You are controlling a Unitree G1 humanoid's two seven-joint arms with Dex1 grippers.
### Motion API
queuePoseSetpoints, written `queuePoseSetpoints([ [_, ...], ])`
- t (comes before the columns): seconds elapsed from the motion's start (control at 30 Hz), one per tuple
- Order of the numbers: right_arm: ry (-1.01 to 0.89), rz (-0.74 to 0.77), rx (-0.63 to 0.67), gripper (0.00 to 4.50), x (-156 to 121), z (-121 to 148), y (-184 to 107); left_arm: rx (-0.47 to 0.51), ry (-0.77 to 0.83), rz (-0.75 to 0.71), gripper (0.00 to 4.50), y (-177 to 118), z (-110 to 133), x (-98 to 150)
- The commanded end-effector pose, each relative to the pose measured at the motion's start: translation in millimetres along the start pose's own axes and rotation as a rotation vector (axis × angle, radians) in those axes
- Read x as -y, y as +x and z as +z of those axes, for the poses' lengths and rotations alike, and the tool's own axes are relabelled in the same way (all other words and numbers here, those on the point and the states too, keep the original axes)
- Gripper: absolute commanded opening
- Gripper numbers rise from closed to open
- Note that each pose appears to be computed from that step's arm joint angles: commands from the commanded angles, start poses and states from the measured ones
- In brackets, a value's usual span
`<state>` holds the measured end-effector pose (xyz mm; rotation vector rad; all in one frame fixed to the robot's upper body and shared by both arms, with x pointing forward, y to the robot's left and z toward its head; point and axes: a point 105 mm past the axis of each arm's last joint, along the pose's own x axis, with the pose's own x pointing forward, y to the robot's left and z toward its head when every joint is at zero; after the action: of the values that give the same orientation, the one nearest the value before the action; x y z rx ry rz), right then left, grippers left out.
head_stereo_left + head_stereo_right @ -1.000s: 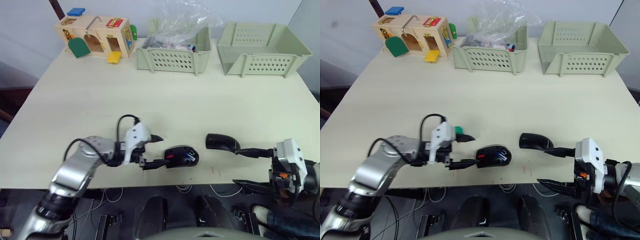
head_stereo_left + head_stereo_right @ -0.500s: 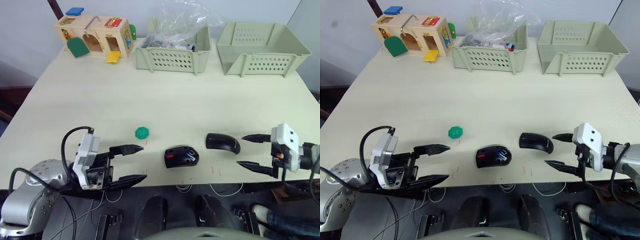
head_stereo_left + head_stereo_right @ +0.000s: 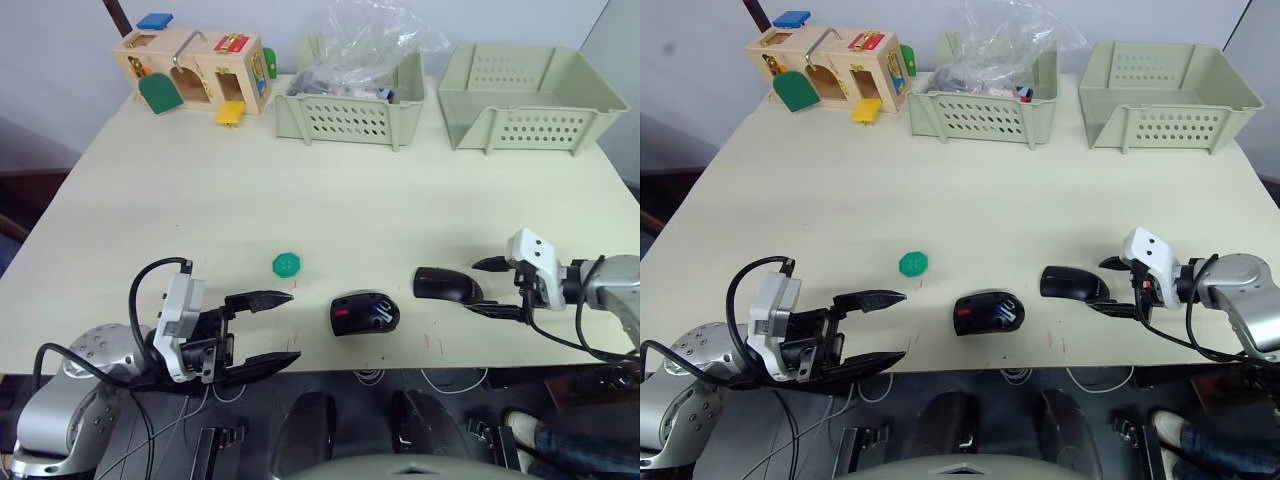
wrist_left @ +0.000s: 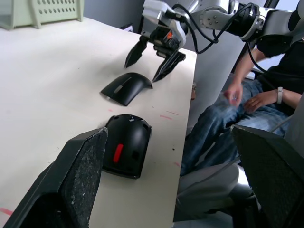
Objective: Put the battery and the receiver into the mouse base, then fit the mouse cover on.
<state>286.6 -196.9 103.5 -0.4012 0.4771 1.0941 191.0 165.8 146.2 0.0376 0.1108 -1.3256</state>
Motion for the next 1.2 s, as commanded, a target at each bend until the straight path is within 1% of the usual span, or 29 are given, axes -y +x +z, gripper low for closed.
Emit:
queuePoseSetpoints([
  [0.03,-0.047,0.031,0.017,4.50,3.6,2.1,1.7,0.005,0.033,-0.008,4.41,0.5,4.0,2.4],
  [0.13,-0.043,0.061,0.026,4.50,2.7,2.0,0.9,0.001,0.035,-0.003,4.41,-1.8,4.2,3.4],
  [0.43,-0.052,0.079,0.035,4.50,3.4,5.1,0.0,-0.003,0.039,0.001,4.41,-4.1,4.0,3.7],
  [0.93,-0.058,0.079,0.027,4.50,4.8,3.9,1.9,0.022,0.045,0.003,4.41,-6.5,5.0,3.9],
  [1.2,-0.055,0.076,0.035,4.50,6.5,3.3,1.0,0.018,0.045,0.002,4.41,-7.8,2.2,4.1],
])
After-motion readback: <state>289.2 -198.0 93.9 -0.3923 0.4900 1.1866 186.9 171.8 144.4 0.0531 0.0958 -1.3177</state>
